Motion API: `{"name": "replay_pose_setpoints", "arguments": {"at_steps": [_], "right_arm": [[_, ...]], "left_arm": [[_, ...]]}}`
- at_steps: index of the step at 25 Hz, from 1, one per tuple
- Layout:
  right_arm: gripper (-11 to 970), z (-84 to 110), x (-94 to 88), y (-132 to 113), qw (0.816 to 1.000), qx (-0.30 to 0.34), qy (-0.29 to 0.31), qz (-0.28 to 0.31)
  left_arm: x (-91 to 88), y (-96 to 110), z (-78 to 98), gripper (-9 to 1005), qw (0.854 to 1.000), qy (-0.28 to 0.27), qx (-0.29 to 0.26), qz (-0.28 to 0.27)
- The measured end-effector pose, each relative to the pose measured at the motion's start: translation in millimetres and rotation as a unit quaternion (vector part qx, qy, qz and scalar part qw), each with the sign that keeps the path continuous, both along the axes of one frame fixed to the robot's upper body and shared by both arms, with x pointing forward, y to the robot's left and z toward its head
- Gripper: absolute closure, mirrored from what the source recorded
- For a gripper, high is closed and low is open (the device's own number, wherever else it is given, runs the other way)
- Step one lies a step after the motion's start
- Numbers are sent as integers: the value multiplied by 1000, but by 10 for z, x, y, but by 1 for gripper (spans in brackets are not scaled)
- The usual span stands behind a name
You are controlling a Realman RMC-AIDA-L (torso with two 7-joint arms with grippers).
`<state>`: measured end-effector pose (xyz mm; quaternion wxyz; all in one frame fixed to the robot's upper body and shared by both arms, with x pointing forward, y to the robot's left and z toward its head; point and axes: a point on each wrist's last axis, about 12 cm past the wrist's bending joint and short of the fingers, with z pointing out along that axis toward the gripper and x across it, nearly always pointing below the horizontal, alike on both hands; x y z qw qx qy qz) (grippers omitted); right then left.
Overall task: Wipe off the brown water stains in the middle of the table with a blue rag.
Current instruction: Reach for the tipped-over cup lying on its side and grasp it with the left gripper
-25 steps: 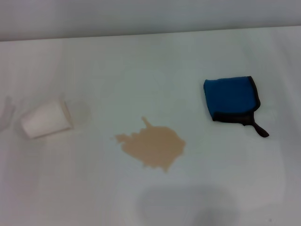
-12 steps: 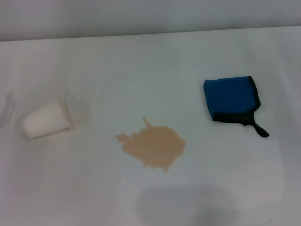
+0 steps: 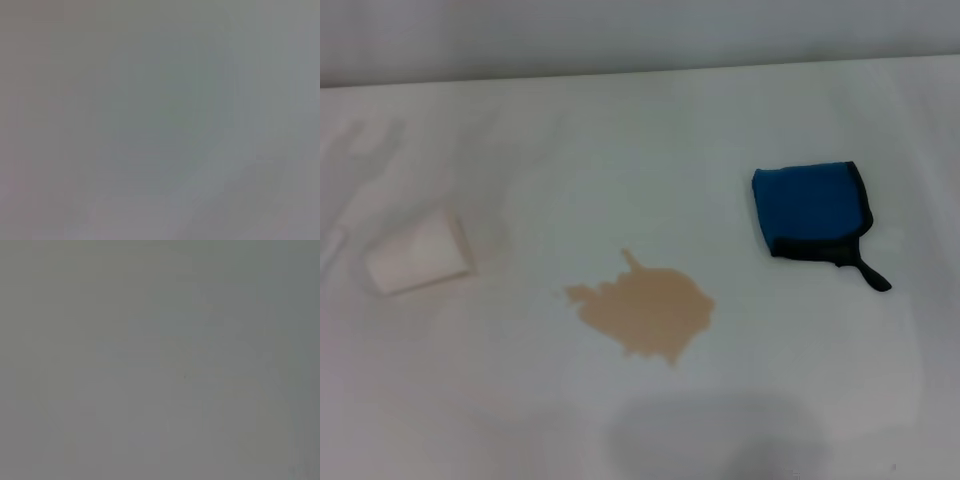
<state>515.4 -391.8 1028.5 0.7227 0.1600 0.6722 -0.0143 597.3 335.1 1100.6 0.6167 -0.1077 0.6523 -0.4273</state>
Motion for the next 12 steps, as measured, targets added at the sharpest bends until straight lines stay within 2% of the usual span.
{"name": "replay_pose_setpoints", "arguments": {"at_steps": [6,9,11,12], "right_arm": [[91,-14,-29,-12,1000,1,1,-3],[91,-21,-44,-19,1000,1,2,-4],[91,-25,-51,-21,1000,1,3,-5],[91,-26,-55,-23,1000,1,3,-5]], "left_arm": [[284,-26,347,166,993,15,57,-102],[415,-26,511,174,978,60,111,-169],[415,-26,511,181,978,60,111,-169],[481,-31,608,184,963,85,151,-205]]}}
